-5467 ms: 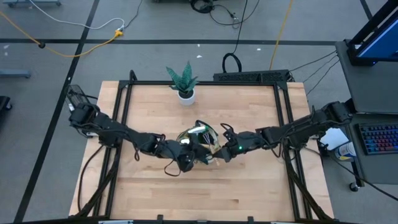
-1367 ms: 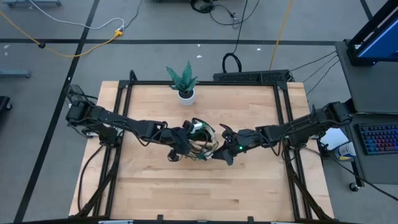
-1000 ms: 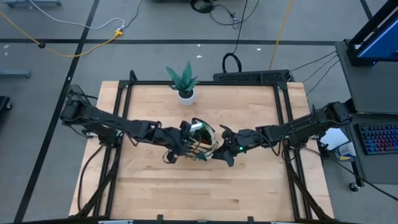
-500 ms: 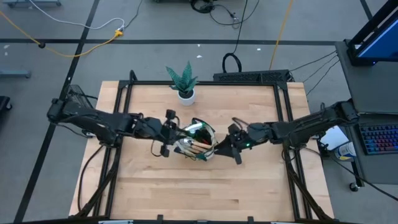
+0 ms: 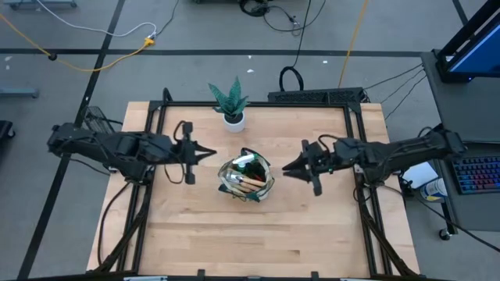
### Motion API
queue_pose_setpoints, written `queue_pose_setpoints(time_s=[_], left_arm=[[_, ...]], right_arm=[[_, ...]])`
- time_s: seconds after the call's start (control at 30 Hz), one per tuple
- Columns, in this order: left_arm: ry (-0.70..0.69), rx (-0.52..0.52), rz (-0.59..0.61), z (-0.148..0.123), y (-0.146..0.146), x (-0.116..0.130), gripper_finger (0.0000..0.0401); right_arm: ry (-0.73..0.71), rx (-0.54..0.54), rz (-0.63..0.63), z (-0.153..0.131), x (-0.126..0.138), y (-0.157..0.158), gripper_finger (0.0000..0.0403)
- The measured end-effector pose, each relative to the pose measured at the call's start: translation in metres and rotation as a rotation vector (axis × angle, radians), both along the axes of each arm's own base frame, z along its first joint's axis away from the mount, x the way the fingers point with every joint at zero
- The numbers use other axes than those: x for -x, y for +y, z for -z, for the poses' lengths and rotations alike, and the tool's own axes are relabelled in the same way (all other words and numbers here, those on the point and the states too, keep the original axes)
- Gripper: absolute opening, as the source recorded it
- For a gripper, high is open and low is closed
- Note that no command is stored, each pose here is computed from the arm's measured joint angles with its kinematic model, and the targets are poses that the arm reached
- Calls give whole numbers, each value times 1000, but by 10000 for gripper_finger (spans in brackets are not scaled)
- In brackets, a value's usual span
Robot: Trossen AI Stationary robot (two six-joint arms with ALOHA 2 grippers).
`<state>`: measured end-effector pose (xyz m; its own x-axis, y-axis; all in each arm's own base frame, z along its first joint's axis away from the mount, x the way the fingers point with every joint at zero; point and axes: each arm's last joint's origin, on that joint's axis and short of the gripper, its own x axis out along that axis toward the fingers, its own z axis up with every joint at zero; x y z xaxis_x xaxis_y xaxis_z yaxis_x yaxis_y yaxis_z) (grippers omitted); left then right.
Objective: Pick & Place Garden tools in Gardening bag
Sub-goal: Return to Home Position
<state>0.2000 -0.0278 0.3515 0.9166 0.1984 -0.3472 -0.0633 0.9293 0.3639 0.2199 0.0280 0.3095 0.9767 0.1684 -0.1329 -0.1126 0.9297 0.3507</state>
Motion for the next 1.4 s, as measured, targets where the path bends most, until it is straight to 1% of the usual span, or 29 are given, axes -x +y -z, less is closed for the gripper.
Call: queue_pose_setpoints(time_s=[0.13, 0.2, 0.33, 0.4, 0.57, 0.63, 0.77, 0.93, 1.1, 1.27, 1.4], left_arm=[[-6, 25, -19, -3, 2, 8, 8], [-19, 35, -45, -4, 3, 11, 5], [-26, 27, -105, -6, 6, 17, 6], [-27, 39, -134, -6, 7, 20, 8], [-15, 70, -147, -7, 9, 33, 5], [-34, 94, -157, -9, 11, 39, 8], [-66, 102, -164, -14, 13, 52, 5], [-92, 109, -163, -19, 17, 71, 9], [-91, 117, -169, -19, 21, 89, 3], [-107, 119, -250, -18, 27, 112, 10], [-116, 136, -267, -16, 31, 132, 3]], right_arm=[[-16, -1, 26, -4, 5, -7, 21], [-16, -1, 36, -5, 7, -9, 6], [16, -35, 58, -5, 12, -13, 8], [18, -39, 69, -6, 15, -15, 4], [-20, -10, 92, -13, 24, -21, 3], [-28, 11, 100, -15, 28, -24, 1], [-39, 37, 120, -18, 34, -28, 1], [-69, 75, 143, -22, 41, -33, 1], [-46, 121, 166, -22, 49, -37, 1], [-12, 156, 197, -20, 55, -43, 1], [1, 185, 221, -20, 61, -47, 0]])
